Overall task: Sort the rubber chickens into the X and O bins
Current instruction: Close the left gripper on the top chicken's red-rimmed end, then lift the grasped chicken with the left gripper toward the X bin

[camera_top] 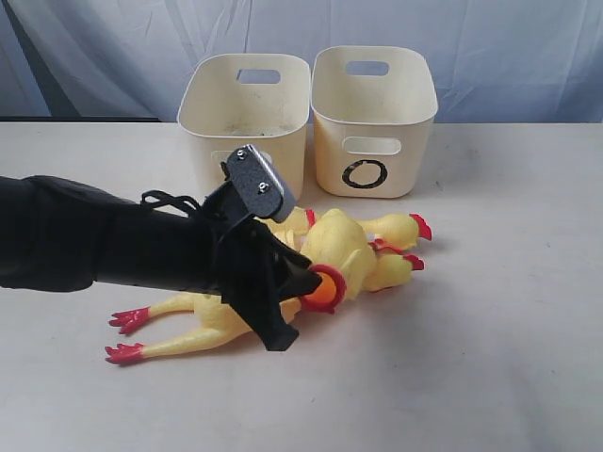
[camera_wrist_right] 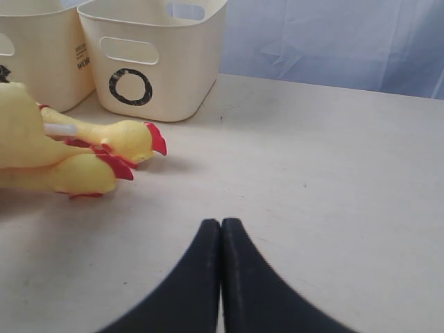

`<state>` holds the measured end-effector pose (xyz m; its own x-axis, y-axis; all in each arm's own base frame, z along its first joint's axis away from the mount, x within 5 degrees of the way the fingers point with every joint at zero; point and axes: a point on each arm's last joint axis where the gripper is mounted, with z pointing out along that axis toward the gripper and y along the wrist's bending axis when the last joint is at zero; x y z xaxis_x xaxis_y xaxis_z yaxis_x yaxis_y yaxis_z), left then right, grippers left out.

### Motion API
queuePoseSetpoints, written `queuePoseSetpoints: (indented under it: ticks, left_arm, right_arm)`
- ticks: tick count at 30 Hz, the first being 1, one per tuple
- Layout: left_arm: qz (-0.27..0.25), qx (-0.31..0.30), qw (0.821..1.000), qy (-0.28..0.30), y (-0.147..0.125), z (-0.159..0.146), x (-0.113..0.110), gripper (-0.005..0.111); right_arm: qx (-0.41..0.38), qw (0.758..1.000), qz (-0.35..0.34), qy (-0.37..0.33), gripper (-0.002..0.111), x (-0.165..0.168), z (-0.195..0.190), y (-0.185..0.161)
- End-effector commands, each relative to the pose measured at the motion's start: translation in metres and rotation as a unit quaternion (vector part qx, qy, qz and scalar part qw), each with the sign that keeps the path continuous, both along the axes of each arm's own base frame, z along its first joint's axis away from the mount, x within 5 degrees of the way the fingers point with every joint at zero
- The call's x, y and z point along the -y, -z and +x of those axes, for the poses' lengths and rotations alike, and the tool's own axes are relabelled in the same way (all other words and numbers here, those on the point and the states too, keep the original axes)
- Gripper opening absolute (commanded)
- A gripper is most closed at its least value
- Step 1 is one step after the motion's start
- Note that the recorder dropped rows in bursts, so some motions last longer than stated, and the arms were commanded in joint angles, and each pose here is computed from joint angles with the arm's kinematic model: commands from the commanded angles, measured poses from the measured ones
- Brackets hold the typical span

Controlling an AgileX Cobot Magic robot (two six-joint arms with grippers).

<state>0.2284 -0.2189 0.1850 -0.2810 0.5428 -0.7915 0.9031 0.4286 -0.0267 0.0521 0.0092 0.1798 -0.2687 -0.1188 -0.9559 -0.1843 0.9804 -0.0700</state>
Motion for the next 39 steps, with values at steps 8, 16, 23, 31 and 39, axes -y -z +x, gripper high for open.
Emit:
queuePoseSetpoints:
  ticks: [8, 16, 23, 31, 39]
  left_arm:
    - [-0.007, -0.003, 1.000, -0.003, -0.002, -0.001, 0.001, 0.000]
    - [-0.027, 0.028, 0.999, -0.006, -0.025, -0.005, -0.003, 0.000]
    - [-0.037, 0.069, 0.997, -0.027, -0.050, -0.008, -0.011, 0.000]
    - [-0.036, 0.105, 0.992, -0.057, -0.068, -0.010, -0.021, 0.000]
    - [-0.052, 0.126, 0.989, -0.064, -0.084, -0.015, -0.026, 0.000]
  right_arm:
    - [0.007, 1.000, 0.001, -0.002, -0.001, 0.000, 0.000, -0.001]
    - [0.007, 1.000, 0.001, -0.002, -0.001, 0.000, 0.000, -0.001]
    - [0.007, 1.000, 0.001, -0.002, -0.001, 0.000, 0.000, -0.001]
    - [0.007, 1.000, 0.001, -0.002, -0.001, 0.000, 0.000, -0.001]
    - [0.007, 1.000, 0.001, -0.002, -0.001, 0.000, 0.000, -0.001]
